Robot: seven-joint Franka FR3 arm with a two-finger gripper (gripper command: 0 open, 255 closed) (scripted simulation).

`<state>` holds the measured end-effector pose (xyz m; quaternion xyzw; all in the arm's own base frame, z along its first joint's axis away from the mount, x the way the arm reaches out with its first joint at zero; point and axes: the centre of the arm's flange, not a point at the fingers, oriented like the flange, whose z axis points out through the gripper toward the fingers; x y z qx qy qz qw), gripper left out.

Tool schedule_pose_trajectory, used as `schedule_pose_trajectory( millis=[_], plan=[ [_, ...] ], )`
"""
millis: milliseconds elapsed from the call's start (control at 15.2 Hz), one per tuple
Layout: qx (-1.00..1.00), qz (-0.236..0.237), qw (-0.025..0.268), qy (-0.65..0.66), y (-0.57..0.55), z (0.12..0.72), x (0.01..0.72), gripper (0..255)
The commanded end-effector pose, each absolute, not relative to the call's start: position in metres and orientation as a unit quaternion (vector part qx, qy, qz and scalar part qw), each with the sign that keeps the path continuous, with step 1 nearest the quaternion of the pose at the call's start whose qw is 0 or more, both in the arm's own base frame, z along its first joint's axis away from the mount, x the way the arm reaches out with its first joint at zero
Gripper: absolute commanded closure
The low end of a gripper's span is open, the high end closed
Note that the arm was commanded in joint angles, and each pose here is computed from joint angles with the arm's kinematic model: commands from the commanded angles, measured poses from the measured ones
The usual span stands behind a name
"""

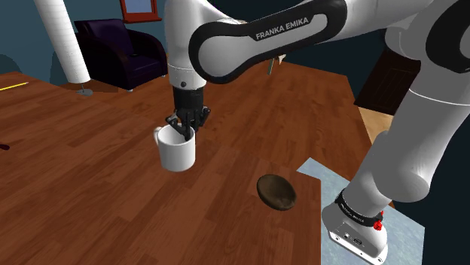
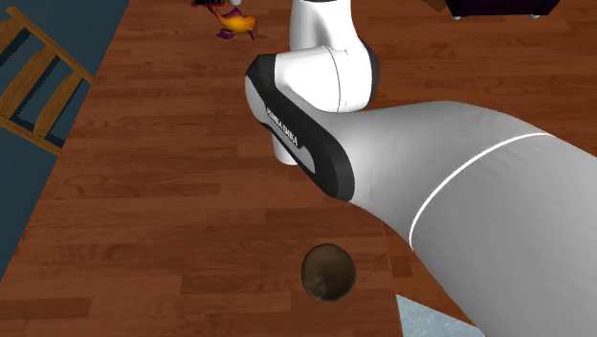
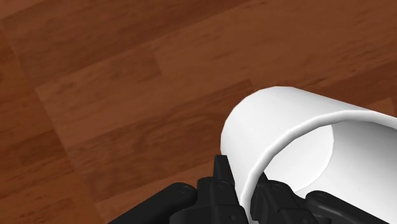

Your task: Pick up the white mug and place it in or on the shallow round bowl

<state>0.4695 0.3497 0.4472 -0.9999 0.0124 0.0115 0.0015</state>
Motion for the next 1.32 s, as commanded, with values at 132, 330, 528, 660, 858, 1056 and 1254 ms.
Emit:
schedule_pose_trajectory(
  millis=[132, 330, 528, 660, 858, 1056, 1254],
  plan=[
    [-1.0, 0.011, 0.002, 0.012, 0.349, 0.468, 0.469, 255],
    [-1.0, 0.011, 0.002, 0.012, 0.325, 0.471, 0.438, 255],
    [-1.0, 0.011, 0.002, 0.012, 0.301, 0.474, 0.407, 255],
    [-1.0, 0.011, 0.002, 0.012, 0.284, 0.476, 0.386, 255],
    [-1.0, 0.011, 0.002, 0.012, 0.26, 0.479, 0.355, 255],
    [-1.0, 0.011, 0.002, 0.012, 0.235, 0.482, 0.324, 255],
    [-1.0, 0.011, 0.002, 0.012, 0.211, 0.485, 0.293, 255]
  ],
)
